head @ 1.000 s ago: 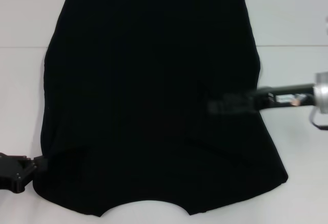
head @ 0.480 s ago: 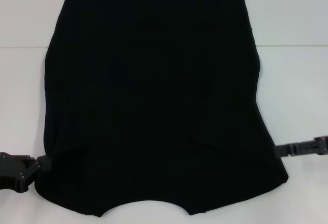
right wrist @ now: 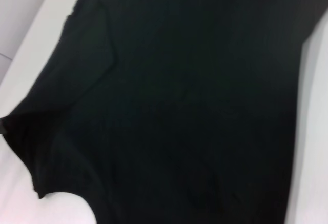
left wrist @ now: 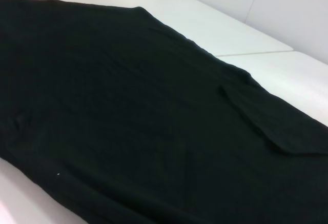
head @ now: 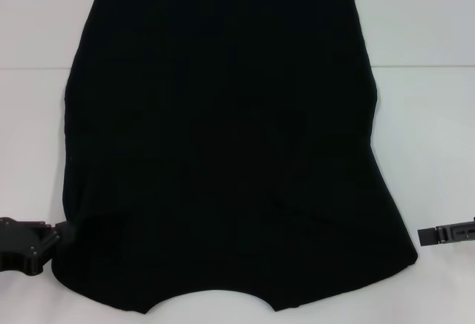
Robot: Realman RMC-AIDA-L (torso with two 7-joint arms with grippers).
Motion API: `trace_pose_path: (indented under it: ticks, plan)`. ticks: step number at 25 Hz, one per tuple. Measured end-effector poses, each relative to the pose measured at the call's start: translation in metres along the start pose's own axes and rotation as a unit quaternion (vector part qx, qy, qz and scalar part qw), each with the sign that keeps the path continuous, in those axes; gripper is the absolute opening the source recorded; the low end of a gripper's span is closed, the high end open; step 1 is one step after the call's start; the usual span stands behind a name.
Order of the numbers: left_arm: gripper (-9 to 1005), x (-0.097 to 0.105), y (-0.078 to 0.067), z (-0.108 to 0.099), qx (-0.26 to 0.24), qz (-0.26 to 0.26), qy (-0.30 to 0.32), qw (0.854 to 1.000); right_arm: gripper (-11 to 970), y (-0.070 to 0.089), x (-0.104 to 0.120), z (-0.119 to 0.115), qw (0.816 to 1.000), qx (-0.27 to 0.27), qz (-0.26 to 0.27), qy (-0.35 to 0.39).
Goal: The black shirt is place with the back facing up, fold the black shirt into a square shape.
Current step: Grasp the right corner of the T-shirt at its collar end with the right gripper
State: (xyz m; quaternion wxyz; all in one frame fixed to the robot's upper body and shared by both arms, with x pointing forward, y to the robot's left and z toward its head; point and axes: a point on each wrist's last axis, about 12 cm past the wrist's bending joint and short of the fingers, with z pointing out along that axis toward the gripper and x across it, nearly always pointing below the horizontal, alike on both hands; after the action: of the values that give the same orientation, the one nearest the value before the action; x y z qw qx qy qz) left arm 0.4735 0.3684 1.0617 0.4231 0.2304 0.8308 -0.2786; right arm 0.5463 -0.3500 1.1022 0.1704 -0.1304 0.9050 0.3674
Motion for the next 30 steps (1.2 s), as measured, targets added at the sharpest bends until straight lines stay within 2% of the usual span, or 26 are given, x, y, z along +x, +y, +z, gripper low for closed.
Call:
trace_pose_path:
  ticks: [13,30]
  plan:
    - [2,0.002,-0.001,0.0,-0.003,-0.001,-0.001,1.0,896,0.001,0.004,0.028,1.0,0.012,-0.004,0.028]
    - [3,0.004,0.0,-0.001,-0.007,0.0,0.0,1.0,873,0.006,-0.003,0.043,0.999,0.017,-0.018,0.041]
